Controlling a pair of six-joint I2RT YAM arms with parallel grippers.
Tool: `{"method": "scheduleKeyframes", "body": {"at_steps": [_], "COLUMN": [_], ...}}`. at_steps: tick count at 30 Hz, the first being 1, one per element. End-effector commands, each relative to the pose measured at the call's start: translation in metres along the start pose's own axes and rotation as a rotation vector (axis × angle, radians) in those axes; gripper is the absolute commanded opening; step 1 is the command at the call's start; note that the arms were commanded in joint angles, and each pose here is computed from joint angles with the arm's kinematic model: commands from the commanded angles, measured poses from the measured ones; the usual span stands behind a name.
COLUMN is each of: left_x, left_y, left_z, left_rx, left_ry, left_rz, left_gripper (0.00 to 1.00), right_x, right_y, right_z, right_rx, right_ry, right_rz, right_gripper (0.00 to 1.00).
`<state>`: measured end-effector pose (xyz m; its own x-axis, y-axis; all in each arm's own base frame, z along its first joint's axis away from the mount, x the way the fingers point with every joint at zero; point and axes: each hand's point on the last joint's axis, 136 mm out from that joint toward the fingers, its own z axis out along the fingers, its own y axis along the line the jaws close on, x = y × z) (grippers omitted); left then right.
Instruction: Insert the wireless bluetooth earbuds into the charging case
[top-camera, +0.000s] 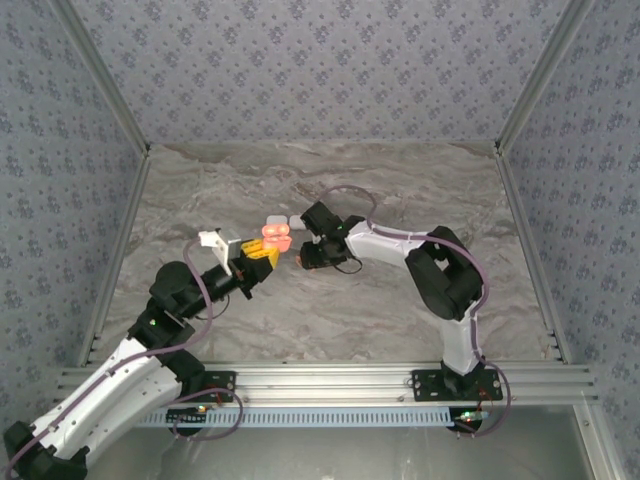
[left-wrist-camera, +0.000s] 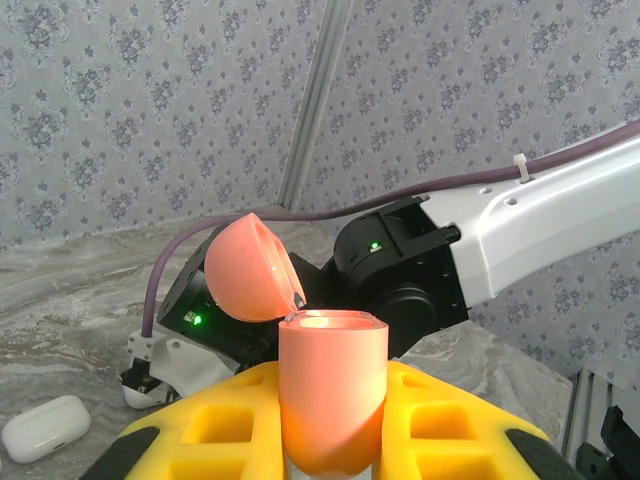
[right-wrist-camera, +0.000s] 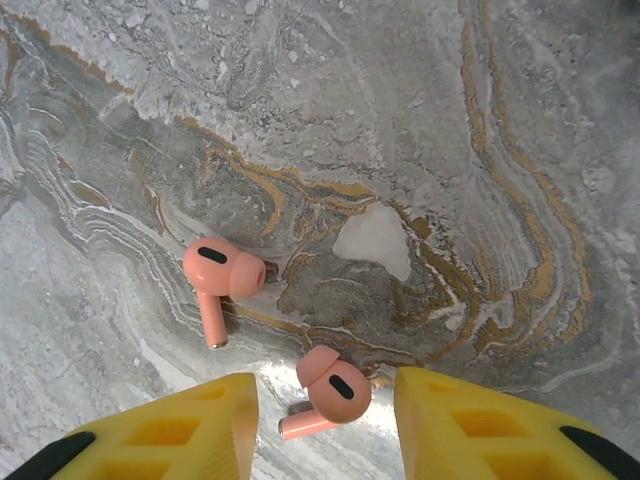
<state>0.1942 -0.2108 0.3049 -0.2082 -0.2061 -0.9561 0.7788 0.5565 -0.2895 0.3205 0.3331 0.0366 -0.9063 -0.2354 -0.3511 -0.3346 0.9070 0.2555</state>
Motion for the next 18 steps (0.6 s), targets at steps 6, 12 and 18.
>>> {"method": "scheduleKeyframes", "body": {"at_steps": [6, 12, 18], "left_x": [-0.013, -0.012, -0.012], "left_y": [-0.006, -0.006, -0.005], "left_z": [-0.003, -0.003, -0.002], "left_rx": [0.013, 0.009, 0.006], "left_ry": [-0.034, -0.027, -0.025], "left_rz": [0.02, 0.023, 0.025], "left_gripper": [0.0, 0.0, 0.0], "right_x": [0.006, 0.009, 0.016], "right_y": [0.001, -0.001, -0.002], "right_z": [0.013, 0.017, 0.017], "right_rx": [0.031, 0.044, 0.056], "right_ry": [0.042, 0.055, 0.07], "right_rz": [0.0, 0.0, -0.006], "right_gripper": [0.39, 0.34, 0.32]}}
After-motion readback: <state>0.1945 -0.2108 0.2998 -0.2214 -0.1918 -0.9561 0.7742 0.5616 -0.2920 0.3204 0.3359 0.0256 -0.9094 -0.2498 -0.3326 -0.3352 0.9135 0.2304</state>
